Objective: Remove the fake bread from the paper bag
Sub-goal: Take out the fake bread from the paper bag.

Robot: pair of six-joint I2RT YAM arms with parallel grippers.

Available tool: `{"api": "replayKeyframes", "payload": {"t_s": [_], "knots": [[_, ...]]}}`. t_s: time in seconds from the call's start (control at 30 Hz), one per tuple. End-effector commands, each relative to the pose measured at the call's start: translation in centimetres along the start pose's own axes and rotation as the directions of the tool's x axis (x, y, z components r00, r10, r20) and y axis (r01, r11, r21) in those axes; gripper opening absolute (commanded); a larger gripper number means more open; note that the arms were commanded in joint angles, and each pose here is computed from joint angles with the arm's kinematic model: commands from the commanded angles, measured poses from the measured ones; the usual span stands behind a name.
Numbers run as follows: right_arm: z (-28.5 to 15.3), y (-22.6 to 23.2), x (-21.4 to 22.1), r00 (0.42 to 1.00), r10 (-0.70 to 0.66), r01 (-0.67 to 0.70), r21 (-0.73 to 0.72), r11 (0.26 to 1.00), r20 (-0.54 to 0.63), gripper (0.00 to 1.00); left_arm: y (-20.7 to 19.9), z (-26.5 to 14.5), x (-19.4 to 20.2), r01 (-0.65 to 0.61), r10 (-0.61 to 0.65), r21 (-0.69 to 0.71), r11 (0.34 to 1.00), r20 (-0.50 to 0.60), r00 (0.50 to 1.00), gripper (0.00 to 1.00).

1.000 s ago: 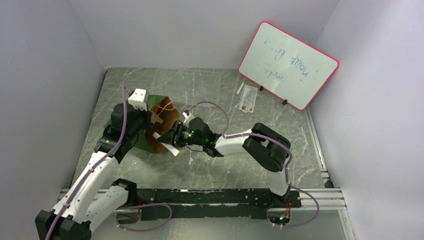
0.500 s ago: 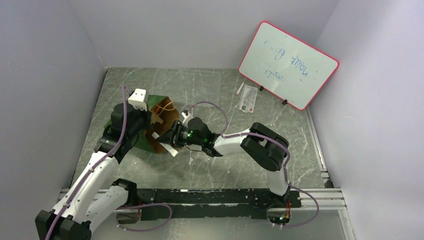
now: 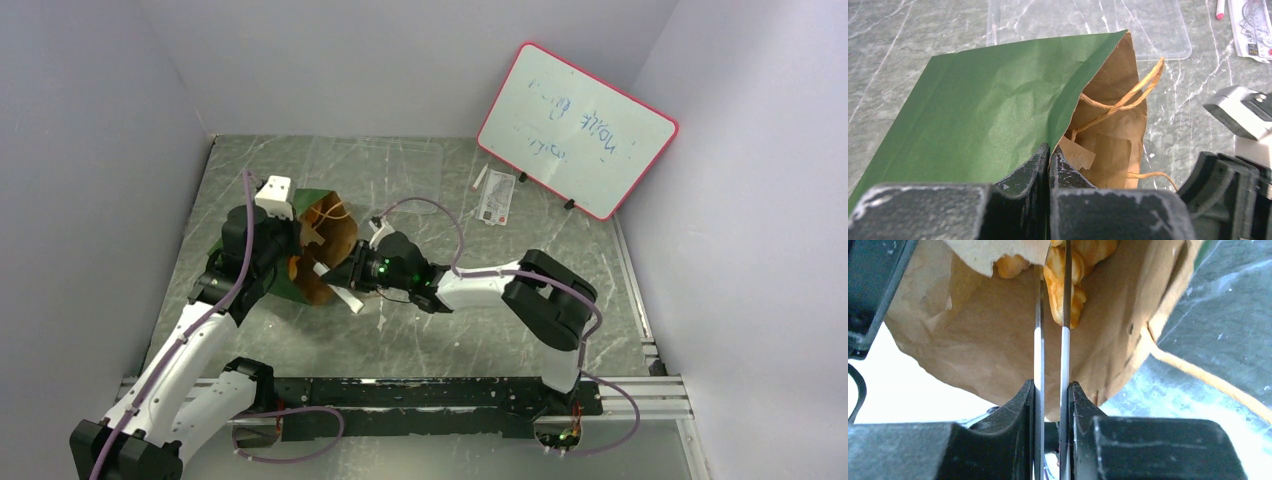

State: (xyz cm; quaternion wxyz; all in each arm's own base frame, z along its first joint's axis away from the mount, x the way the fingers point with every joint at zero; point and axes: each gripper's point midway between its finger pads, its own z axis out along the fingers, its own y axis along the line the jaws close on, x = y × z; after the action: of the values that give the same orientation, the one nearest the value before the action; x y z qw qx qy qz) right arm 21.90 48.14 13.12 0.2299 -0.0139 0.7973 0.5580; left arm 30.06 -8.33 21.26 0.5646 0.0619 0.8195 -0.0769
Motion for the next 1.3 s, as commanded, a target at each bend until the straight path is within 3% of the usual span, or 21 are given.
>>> {"api": "replayKeyframes", "payload": {"t_s": [0.0,0.57,1.27], "knots": [[-1.4,1.9,-0.9,0.997,-0.059,0.060,-0.019,0.998,0.040,0.05,0.5,-0.2,-3.5,0.018,-0.015,-0.046,0.999,0.082,0.997,0.07],[-6.8,2.6,0.5,0.993,-0.111,0.109,0.038,0.993,0.046,0.02,3.4,1.6,-4.4,0.012,0.002,-0.220,0.975,0.066,0.998,0.07],[-11.9,7.1,-1.3,0.961,-0.193,0.177,0.096,0.980,0.197,0.00,4.9,1.9,-3.0,0.052,-0.039,-0.242,0.969,0.059,0.997,0.07]]}}
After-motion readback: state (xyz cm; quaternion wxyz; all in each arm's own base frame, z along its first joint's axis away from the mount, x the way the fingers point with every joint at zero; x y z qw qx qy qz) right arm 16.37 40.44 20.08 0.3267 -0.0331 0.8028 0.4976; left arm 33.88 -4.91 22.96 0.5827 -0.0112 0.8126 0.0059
